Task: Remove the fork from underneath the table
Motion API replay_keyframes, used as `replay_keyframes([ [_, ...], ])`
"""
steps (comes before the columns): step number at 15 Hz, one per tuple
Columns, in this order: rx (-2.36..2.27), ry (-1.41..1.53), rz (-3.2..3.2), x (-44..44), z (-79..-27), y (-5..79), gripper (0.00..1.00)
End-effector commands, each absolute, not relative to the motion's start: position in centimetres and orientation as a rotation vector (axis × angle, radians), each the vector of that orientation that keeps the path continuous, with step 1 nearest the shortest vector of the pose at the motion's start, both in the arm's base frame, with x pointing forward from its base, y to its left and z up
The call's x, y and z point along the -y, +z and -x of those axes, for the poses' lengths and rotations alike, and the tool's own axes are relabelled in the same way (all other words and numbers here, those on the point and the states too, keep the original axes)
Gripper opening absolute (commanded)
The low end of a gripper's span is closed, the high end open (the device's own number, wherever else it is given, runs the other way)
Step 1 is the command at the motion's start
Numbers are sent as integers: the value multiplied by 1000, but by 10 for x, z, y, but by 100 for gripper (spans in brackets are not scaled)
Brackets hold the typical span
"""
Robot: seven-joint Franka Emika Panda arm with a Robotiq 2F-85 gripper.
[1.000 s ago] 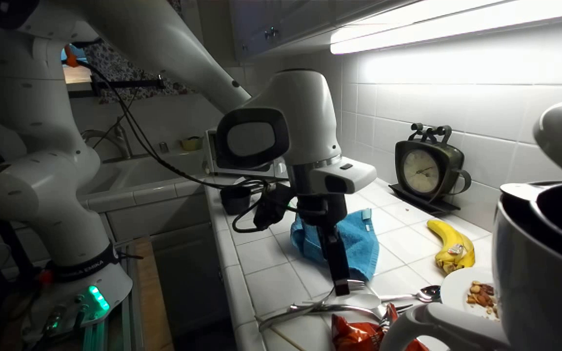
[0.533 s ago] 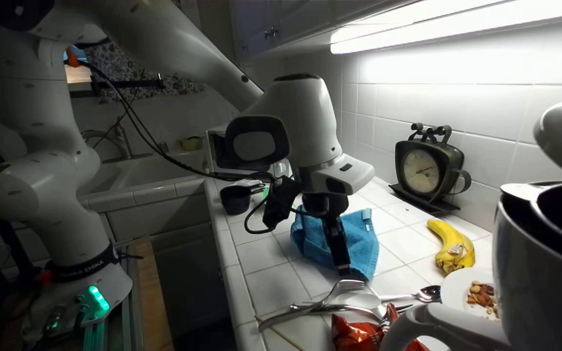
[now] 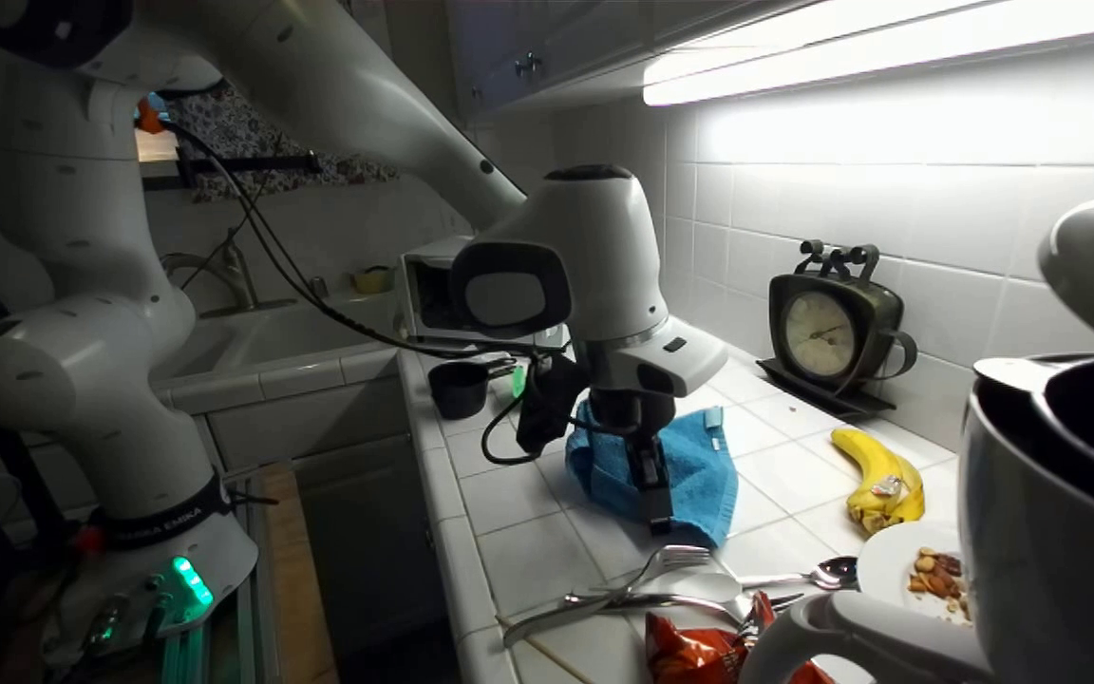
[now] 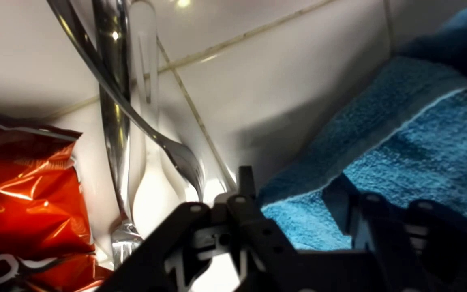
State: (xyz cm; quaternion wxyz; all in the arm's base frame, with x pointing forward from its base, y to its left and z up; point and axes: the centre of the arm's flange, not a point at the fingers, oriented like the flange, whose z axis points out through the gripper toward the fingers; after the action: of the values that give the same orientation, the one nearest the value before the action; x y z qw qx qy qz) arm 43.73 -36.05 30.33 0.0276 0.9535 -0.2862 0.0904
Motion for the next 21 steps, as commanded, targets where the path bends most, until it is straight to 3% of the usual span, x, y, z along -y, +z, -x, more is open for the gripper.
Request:
replay_keyframes([
  [1,879,282,-2945,363,-443,314,19],
  [4,826,342,-2945,354,-444,337,2],
  [21,495,589,-2810,333,-454,489,4],
])
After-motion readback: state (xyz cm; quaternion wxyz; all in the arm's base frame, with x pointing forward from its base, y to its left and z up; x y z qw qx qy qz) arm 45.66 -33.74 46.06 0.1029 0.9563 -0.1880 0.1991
